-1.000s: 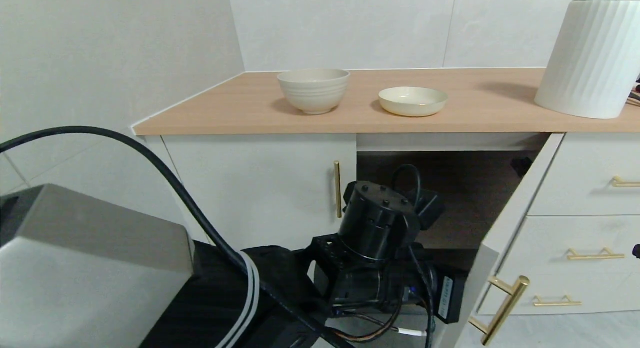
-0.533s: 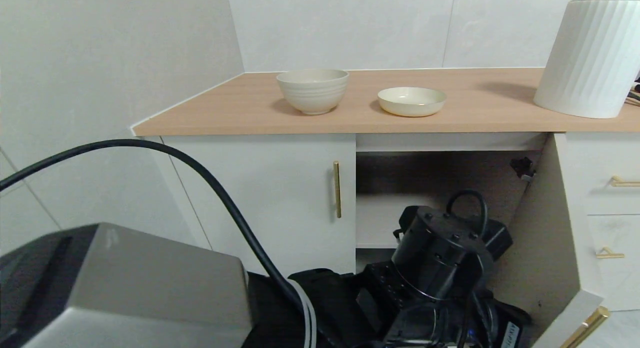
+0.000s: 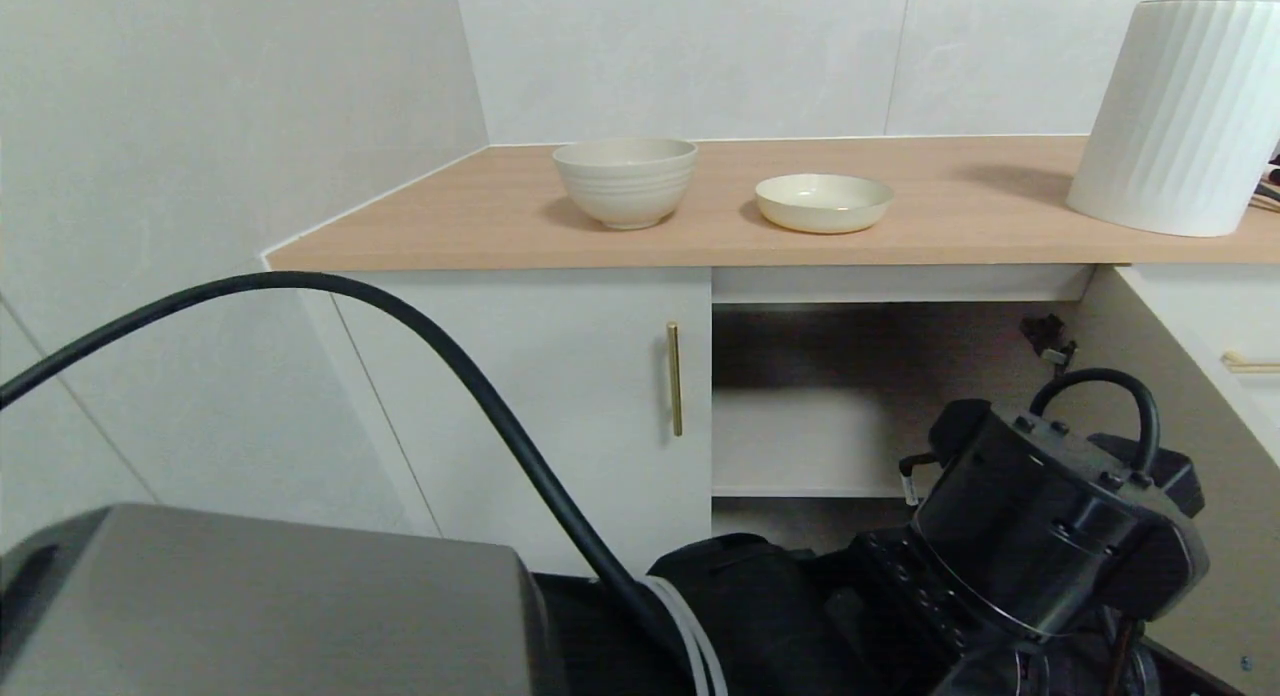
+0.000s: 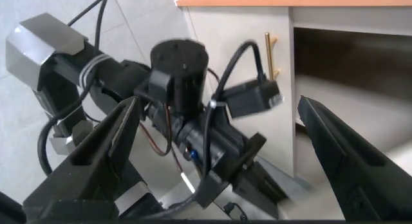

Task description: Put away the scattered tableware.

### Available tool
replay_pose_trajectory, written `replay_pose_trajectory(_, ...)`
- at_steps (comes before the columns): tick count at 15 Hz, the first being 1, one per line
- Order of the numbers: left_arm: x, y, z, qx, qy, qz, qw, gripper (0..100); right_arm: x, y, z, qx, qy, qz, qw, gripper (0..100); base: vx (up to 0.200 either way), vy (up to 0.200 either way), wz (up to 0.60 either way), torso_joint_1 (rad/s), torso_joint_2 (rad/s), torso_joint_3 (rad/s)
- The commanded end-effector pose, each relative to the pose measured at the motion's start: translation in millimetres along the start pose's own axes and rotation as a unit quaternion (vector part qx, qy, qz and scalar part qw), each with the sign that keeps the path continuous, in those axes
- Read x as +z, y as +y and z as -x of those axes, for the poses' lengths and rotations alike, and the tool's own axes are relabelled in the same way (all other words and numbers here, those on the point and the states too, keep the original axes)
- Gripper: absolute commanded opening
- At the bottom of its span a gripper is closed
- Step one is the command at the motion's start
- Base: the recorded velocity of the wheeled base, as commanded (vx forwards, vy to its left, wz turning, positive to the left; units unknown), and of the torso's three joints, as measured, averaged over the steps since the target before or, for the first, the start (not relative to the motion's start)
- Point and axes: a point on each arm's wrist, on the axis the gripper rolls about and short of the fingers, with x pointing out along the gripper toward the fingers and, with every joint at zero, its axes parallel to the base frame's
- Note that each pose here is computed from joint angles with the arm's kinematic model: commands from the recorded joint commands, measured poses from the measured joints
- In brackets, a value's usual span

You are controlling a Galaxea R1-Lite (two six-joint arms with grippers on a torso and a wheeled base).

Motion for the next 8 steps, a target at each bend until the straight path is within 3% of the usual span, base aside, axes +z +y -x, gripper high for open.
replay_pose_trajectory(1,8.5,-6.1,12.0,0.004,-0.016,-0.003,0.9999,0,1.4,0.4,0.3,0.001,-0.003,0.001,1.0,100,0.0,0.0,0.0,0.0,0.0,0.0)
replay_pose_trajectory(5,45.7,-1.9,60.8,0.04,-0.086,-0.005,0.9955,0,0.6,-0.1,-1.3,0.0,0.002,0.0,1.0,100,0.0,0.0,0.0,0.0,0.0,0.0)
replay_pose_trajectory(6,48.4,-1.0,74.3,0.051,-0.094,-0.003,0.9943,0,-0.8,-0.9,-3.4,-0.002,0.008,-0.002,1.0,100,0.0,0.0,0.0,0.0,0.0,0.0)
replay_pose_trajectory(8,44.8,14.7,123.2,0.107,-0.11,0.014,0.9881,0,-4.1,-4.0,-14.1,-0.009,0.039,-0.008,0.999,100,0.0,0.0,0.0,0.0,0.0,0.0)
